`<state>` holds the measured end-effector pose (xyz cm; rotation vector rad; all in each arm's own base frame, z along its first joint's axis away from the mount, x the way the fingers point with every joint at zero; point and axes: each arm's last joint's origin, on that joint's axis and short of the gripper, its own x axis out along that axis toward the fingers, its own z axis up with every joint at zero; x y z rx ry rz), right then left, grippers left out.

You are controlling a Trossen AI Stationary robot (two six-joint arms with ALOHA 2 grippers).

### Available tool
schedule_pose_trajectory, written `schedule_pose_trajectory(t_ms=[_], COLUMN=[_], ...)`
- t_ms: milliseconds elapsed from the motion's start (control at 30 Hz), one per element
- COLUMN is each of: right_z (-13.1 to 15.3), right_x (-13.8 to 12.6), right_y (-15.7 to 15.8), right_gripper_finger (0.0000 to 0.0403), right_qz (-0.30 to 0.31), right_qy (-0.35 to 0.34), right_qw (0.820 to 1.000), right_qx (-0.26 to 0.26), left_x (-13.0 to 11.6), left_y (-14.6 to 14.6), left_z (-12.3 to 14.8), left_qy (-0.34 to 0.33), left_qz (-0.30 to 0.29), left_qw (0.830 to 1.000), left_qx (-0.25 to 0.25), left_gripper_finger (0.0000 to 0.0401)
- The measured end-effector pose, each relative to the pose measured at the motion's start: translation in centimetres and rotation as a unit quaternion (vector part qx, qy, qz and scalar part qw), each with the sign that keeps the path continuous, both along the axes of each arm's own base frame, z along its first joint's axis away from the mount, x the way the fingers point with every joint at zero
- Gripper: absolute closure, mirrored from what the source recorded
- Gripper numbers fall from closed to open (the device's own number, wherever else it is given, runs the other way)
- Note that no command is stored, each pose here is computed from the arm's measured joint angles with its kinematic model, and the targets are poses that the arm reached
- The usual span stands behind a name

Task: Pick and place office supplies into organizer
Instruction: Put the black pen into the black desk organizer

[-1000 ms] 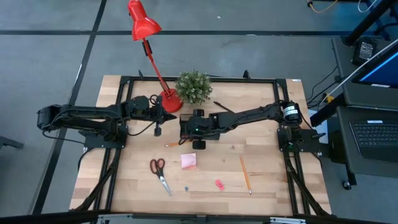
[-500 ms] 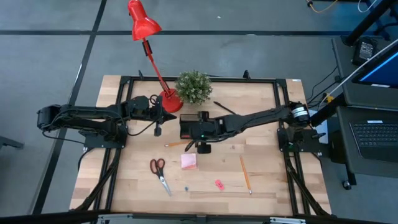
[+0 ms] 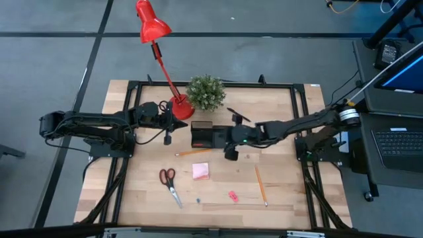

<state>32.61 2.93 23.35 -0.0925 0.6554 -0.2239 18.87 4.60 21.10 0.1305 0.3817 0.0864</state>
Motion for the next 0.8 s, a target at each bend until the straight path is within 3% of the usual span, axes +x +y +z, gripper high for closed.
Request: schedule_pose_trajectory(t_ms=[200,500,800], right_z=[-0.3,0.0,-2.2], right_x=[-3.3,-6.7,-7.9], right_y=[-0.4,-1.1,-4.6], right_gripper_finger=[0.0402,0.0401,0.0400], right_qz=[-0.004,-0.026,-0.142], right_qy=[-0.063,-0.091,-0.086], right_qw=[0.998,0.995,0.984], right_qx=[0.013,0.020,0.067], left_x=[0.0,0.0,-0.1], left_y=[-0.2,-0.2,-0.2], left_z=[0.0,-0.1,-0.3], left_qy=[0.000,0.006,0.013], left_qz=[-0.005,0.001,-0.002], left_qw=[1.000,1.000,1.000], left_qx=[-0.001,-0.019,-0.013], left_gripper_finger=[0.0399,0.0399,0.0399])
